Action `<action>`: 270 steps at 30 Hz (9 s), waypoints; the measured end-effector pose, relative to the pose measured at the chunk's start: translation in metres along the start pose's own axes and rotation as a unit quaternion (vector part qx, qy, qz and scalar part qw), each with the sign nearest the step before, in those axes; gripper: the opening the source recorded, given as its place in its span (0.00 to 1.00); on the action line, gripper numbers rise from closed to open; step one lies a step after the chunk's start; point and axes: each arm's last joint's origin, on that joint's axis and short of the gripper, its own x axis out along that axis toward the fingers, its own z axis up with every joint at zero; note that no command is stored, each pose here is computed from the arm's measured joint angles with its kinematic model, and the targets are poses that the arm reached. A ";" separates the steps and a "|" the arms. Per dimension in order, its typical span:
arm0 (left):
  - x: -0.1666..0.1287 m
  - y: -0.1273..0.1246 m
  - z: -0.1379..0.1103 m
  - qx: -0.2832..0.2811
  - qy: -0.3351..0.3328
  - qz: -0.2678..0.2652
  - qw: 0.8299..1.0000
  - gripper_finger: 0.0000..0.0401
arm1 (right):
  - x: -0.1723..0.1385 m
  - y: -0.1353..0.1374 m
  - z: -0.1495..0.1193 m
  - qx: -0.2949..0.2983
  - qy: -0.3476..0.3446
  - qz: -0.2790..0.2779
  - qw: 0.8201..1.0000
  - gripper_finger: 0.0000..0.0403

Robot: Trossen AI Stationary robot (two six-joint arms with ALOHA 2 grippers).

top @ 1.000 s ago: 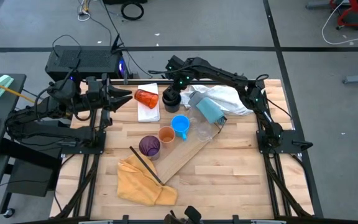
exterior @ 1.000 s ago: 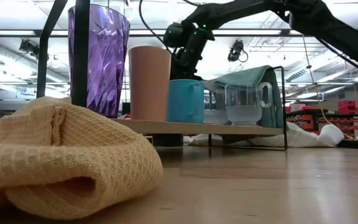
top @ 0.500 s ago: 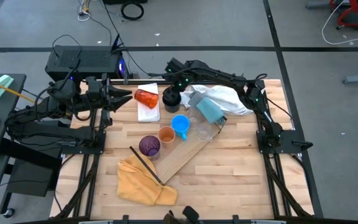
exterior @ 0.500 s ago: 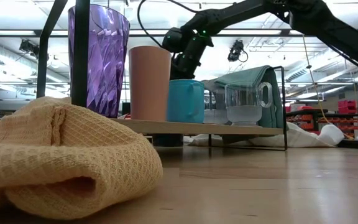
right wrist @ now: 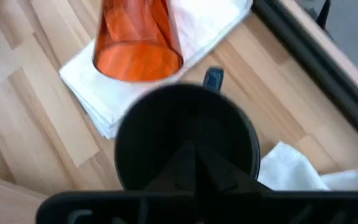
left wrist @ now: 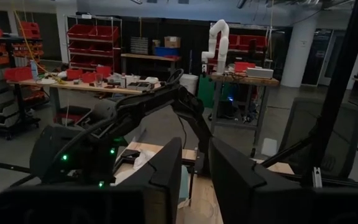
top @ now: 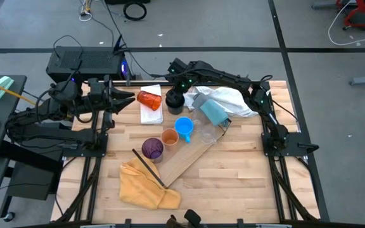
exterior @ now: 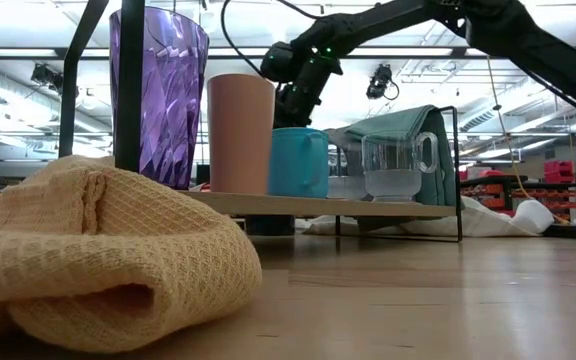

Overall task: Stack small to large cups/mugs on shelf
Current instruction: Remove the black cup from the dark blue mug, then put the dark blue mug on the shelf

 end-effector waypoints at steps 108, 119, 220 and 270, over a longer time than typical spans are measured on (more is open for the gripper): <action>0.000 0.000 -0.001 0.013 0.006 0.000 1.000 0.25 | -0.259 0.105 -0.113 -0.178 -0.037 0.000 0.983 0.00; 0.000 0.000 0.000 0.017 0.001 0.000 1.000 0.25 | -0.222 0.170 -0.227 -0.242 0.101 0.008 0.965 0.00; 0.000 0.000 -0.001 0.013 0.003 0.000 1.000 0.25 | -0.013 -0.004 0.003 0.084 -0.001 -0.050 0.995 0.33; 0.000 0.000 -0.002 0.002 0.009 -0.004 1.000 0.25 | 0.048 -0.017 -0.004 0.054 0.044 -0.086 0.994 0.04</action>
